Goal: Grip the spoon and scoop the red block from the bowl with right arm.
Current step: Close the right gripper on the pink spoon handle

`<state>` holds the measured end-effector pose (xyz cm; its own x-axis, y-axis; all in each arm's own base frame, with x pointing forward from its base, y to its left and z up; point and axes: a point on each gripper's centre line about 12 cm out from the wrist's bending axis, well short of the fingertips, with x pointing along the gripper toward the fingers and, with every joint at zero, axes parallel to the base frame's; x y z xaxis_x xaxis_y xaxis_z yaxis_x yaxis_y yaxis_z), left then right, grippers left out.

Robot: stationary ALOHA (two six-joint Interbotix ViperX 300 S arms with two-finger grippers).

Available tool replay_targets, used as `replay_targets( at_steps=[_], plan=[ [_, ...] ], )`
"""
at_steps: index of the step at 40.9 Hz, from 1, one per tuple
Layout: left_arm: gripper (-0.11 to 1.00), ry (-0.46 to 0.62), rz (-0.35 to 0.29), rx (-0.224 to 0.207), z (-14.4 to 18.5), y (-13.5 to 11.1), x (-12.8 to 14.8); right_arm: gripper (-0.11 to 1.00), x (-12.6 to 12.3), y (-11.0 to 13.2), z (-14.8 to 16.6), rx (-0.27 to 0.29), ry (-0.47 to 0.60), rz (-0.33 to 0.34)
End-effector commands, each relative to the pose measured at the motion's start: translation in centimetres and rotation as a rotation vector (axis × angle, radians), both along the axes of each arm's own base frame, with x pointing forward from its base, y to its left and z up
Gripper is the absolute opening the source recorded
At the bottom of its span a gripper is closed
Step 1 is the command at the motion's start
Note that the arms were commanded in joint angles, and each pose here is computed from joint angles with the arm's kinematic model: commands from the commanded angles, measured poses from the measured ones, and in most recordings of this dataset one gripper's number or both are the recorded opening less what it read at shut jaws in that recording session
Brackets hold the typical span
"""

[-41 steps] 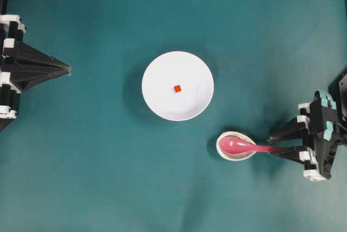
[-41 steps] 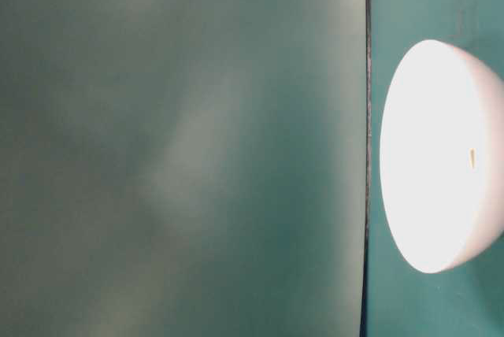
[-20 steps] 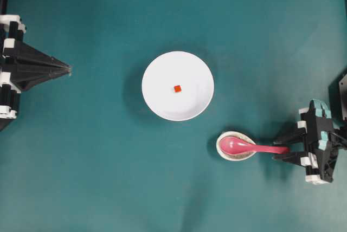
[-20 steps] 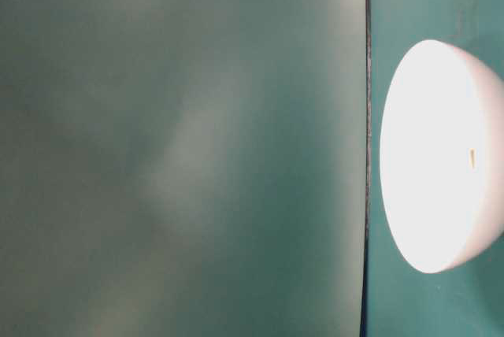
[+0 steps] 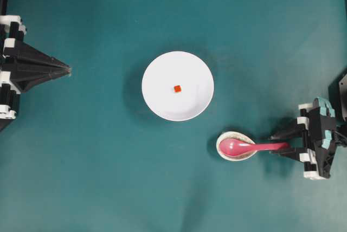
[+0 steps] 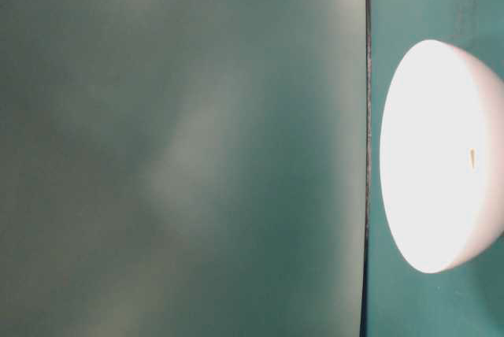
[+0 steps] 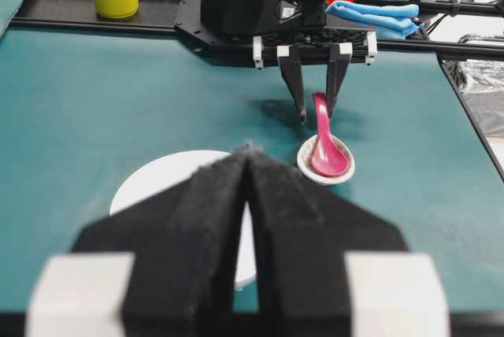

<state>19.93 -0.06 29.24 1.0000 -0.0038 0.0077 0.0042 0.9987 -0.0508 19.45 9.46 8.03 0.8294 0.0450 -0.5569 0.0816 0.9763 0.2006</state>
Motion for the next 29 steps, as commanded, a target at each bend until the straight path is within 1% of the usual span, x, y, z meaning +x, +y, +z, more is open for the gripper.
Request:
replay_targets(
  at_steps=[1, 29],
  plan=[
    [0.01, -0.026, 0.000, -0.002, 1.07, 0.00, 0.24, 0.45, 0.22, 0.14, 0.43, 0.004, -0.034, 0.000],
    [0.01, -0.023, -0.002, -0.002, 1.03, -0.03, 0.26, 0.45, 0.49, 0.38, 0.74, 0.002, -0.059, 0.013]
  ],
)
